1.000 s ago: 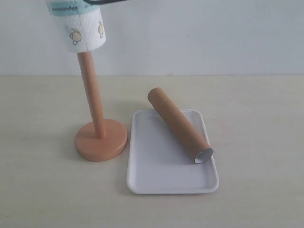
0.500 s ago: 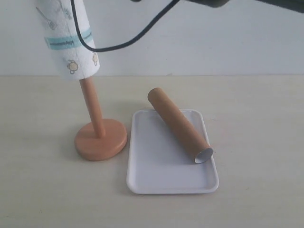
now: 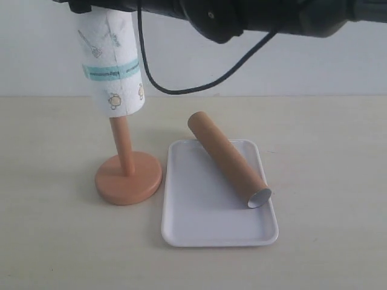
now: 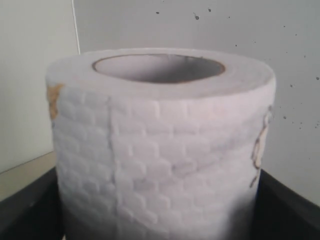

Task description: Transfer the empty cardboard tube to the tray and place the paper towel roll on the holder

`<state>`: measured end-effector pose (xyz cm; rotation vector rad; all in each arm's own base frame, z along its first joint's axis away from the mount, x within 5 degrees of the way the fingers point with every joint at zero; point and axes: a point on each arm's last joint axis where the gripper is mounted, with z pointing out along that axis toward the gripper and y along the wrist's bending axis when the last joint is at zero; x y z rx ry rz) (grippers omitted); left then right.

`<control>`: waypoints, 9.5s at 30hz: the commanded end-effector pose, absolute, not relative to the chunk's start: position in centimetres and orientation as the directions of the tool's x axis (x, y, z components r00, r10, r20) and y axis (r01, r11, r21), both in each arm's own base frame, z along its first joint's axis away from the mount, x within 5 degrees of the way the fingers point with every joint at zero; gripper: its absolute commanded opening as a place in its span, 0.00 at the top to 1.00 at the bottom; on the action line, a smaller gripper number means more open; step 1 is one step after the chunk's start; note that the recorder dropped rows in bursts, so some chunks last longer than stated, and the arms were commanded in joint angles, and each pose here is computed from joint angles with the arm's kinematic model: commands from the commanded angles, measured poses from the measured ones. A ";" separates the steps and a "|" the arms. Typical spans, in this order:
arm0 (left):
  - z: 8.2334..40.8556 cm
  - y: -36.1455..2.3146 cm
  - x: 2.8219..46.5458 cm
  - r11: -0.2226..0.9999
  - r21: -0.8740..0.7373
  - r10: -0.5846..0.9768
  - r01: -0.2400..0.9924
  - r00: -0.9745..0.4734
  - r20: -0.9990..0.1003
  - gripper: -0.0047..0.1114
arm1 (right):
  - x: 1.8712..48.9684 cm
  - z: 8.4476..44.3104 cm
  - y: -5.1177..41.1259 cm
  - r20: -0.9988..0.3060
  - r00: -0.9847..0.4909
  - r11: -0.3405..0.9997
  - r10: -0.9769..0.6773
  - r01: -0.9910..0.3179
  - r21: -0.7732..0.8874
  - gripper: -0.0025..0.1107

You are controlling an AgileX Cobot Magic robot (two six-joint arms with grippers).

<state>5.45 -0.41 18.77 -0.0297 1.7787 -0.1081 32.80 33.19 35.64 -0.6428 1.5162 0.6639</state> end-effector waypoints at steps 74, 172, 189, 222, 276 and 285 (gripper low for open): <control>18.7 -0.4 5.4 0.995 -0.089 -0.080 0.035 -0.206 -0.975 0.92 | 31.8 23.9 30.9 -0.967 -0.232 0.732 0.107 -0.639 0.235 0.07; 18.7 -0.4 5.4 0.995 -0.089 -0.080 0.035 -0.206 -0.975 0.92 | 9.8 36.8 2.0 -0.999 -0.043 0.983 0.004 -0.181 0.011 0.90; 18.7 -0.4 5.4 0.995 -0.089 -0.080 0.035 -0.206 -0.975 0.92 | 3.4 32.5 -1.2 -0.973 0.131 0.970 0.191 0.129 0.208 0.90; 18.7 -0.4 5.4 0.995 -0.089 -0.080 0.035 -0.206 -0.975 0.92 | 6.3 20.5 0.0 -0.970 -0.211 0.992 0.122 0.035 0.118 0.90; 18.7 -0.4 5.5 0.995 -0.089 -0.080 0.035 -0.202 -0.976 0.92 | 5.3 18.2 0.2 -0.962 -0.258 0.996 0.092 0.020 0.090 0.90; 18.7 -0.4 5.5 0.995 -0.089 -0.080 0.035 -0.202 -0.976 0.92 | 5.3 18.2 0.2 -0.962 -0.258 0.996 0.092 0.020 0.090 0.90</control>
